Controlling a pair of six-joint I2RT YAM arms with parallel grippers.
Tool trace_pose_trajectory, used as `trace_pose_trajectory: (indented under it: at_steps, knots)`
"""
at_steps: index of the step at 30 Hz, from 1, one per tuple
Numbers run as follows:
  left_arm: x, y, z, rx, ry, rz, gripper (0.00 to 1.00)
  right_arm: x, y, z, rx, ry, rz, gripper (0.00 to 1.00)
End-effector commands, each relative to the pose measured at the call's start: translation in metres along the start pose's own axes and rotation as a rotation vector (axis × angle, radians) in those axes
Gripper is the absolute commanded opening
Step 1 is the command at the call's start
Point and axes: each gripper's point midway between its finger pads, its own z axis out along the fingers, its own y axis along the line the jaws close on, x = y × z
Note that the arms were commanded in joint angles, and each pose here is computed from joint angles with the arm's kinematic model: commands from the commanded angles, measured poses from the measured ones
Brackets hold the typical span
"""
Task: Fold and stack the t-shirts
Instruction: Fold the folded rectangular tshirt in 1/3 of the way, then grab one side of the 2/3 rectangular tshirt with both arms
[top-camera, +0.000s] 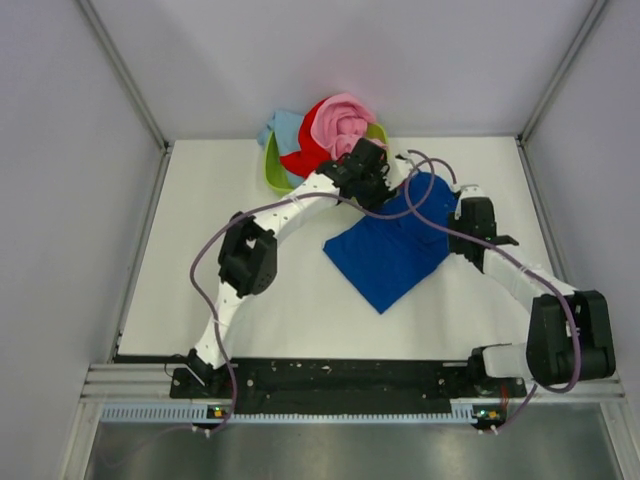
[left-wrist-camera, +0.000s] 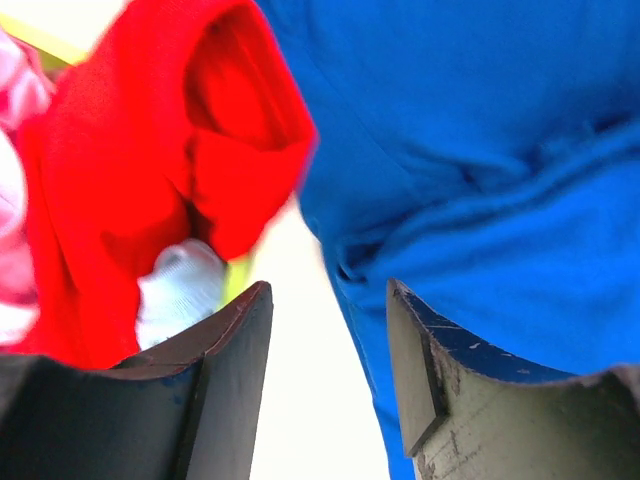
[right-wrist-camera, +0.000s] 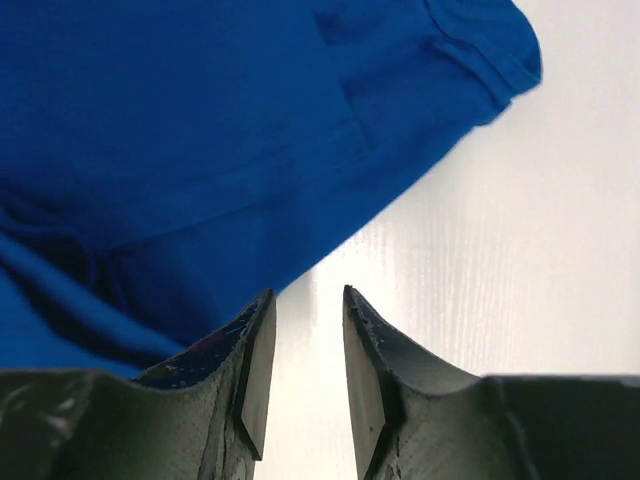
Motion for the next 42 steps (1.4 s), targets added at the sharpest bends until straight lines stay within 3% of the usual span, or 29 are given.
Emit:
trace_pose_trajectory:
  at_steps: [1,5,8,13,16,24,26,31,37,42]
  knots:
    - [-0.028,-0.027,-0.078,0.109,-0.102,0.171,0.54,-0.043,0.035,-0.042,-0.238,-0.176,-0.02,0.36]
    - [0.041,-0.064,-0.116,0.261,-0.038,0.423,0.54,-0.06,0.092,-0.1,-0.549,-0.422,-0.27,0.45]
    - [0.081,-0.063,-0.115,0.31,-0.006,0.475,0.58,-0.048,0.133,-0.139,-0.748,-0.535,-0.485,0.52]
    - [0.12,-0.074,-0.099,0.375,-0.026,0.607,0.62,0.025,0.177,-0.159,-0.911,-0.411,-0.793,0.59]
    - [0.13,-0.073,-0.084,0.367,-0.021,0.641,0.63,0.063,0.198,-0.171,-0.995,-0.419,-0.987,0.61]
    - [0.157,-0.069,-0.053,0.303,0.011,0.668,0.61,0.1,0.202,-0.146,-0.965,-0.323,-1.102,0.62]
    - [0.166,-0.066,-0.048,0.281,0.046,0.671,0.54,0.1,0.204,-0.144,-0.966,-0.323,-1.106,0.63]
    - [0.186,-0.06,-0.05,0.258,0.135,0.686,0.03,0.113,0.208,-0.142,-0.966,-0.305,-1.163,0.63]
    - [0.205,-0.084,-0.076,0.309,0.174,0.659,0.0,0.124,0.216,-0.144,-0.937,-0.306,-1.23,0.63]
    - [0.206,-0.11,-0.104,0.381,0.164,0.548,0.0,0.133,0.227,-0.14,-0.913,-0.301,-1.292,0.63]
